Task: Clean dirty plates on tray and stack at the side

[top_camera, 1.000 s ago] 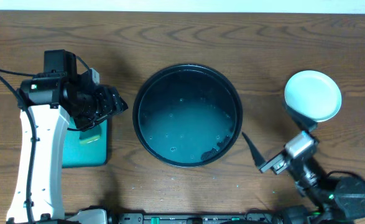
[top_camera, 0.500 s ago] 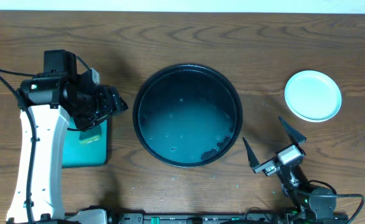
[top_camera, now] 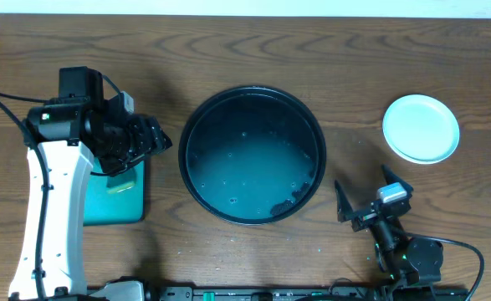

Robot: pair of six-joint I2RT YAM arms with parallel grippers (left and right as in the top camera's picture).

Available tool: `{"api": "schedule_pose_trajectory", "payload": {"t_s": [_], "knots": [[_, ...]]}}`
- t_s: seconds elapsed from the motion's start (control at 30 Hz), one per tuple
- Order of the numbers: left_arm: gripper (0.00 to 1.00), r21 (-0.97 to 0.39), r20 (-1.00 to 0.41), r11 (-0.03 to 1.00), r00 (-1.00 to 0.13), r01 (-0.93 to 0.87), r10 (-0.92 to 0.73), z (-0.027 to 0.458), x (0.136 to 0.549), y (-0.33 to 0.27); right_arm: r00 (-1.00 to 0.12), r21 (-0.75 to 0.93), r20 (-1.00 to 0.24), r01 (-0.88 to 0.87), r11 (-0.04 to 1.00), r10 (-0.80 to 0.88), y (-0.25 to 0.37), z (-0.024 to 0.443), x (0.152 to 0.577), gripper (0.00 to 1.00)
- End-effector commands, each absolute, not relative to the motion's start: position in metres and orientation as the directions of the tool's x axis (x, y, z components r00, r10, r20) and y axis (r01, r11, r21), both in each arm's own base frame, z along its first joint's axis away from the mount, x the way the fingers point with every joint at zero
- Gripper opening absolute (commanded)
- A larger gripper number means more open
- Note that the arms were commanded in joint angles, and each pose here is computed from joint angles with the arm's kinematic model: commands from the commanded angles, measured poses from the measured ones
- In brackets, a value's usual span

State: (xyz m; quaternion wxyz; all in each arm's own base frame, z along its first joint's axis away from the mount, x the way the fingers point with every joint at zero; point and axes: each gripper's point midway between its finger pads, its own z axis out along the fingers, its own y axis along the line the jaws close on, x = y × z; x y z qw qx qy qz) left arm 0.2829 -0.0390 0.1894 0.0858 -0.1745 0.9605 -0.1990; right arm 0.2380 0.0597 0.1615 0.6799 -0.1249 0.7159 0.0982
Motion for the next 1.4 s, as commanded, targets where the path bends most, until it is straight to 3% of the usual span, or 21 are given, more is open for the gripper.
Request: {"api": "schedule_pose_trajectory", "payload": {"t_s": [0.0,1.37], "knots": [[0.80,-0.410,-0.100,0.864,-0.927,-0.293,-0.362,0.1901,0.2820,-0.0393,-0.065,0.003,-0.998,-0.197,0.980,-0.010,0.0392,0.1588,0.2427,0.99],[0.80,-0.410,-0.099,0.864,-0.927,-0.294,-0.362,0.1900,0.2820,-0.0393,-0.056,-0.022,-0.998,-0.217,0.976,-0.035,0.0423,0.1596,0.2421,0.99]]}}
